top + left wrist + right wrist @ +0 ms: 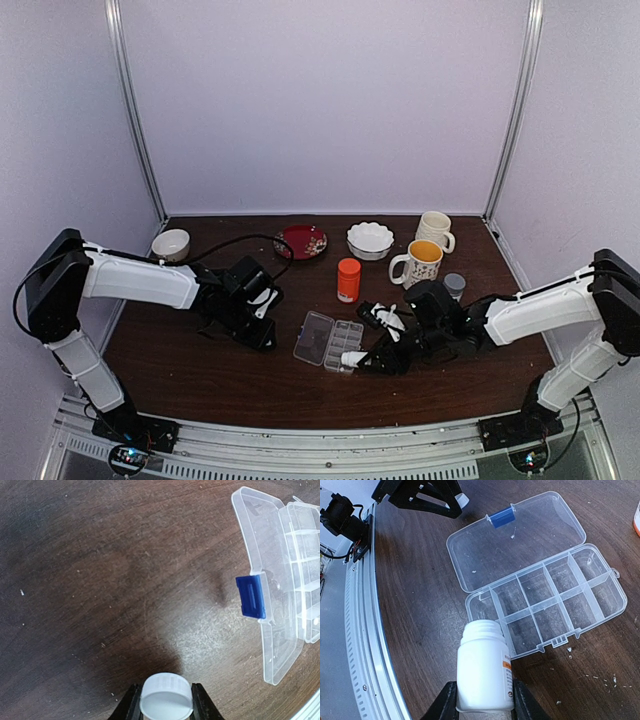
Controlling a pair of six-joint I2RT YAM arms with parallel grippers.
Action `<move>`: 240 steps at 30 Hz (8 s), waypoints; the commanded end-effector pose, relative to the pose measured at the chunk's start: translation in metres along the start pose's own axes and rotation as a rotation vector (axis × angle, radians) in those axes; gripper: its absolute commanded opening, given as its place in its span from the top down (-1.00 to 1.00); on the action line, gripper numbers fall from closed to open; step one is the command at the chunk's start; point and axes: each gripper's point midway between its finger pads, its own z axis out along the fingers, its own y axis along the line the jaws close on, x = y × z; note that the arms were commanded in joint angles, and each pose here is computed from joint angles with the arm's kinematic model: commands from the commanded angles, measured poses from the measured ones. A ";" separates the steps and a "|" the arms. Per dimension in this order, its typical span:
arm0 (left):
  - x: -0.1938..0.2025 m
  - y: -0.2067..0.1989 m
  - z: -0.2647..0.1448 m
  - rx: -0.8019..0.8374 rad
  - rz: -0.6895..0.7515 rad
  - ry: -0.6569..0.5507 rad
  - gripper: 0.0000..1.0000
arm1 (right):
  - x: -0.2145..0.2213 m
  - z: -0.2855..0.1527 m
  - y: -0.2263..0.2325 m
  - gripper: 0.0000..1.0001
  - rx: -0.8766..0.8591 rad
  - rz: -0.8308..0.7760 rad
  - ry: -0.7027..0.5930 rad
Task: Sort the pills into containers
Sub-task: Pour the pill into the compartment of the pill container, then close the lid of the pill bottle.
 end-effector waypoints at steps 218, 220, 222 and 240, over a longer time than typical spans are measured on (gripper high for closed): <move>-0.038 -0.020 -0.064 -0.037 0.064 -0.116 0.53 | -0.063 -0.053 0.042 1.00 -0.188 -0.045 -0.454; -0.045 -0.024 -0.082 -0.030 0.068 -0.140 0.52 | -0.077 -0.072 0.053 1.00 -0.212 -0.074 -0.530; -0.053 -0.028 -0.102 -0.019 0.072 -0.169 0.52 | -0.093 -0.093 0.064 1.00 -0.228 -0.112 -0.615; -0.100 -0.116 -0.277 0.461 0.098 -0.472 0.51 | -0.193 -0.322 0.172 1.00 -0.414 -0.426 -1.364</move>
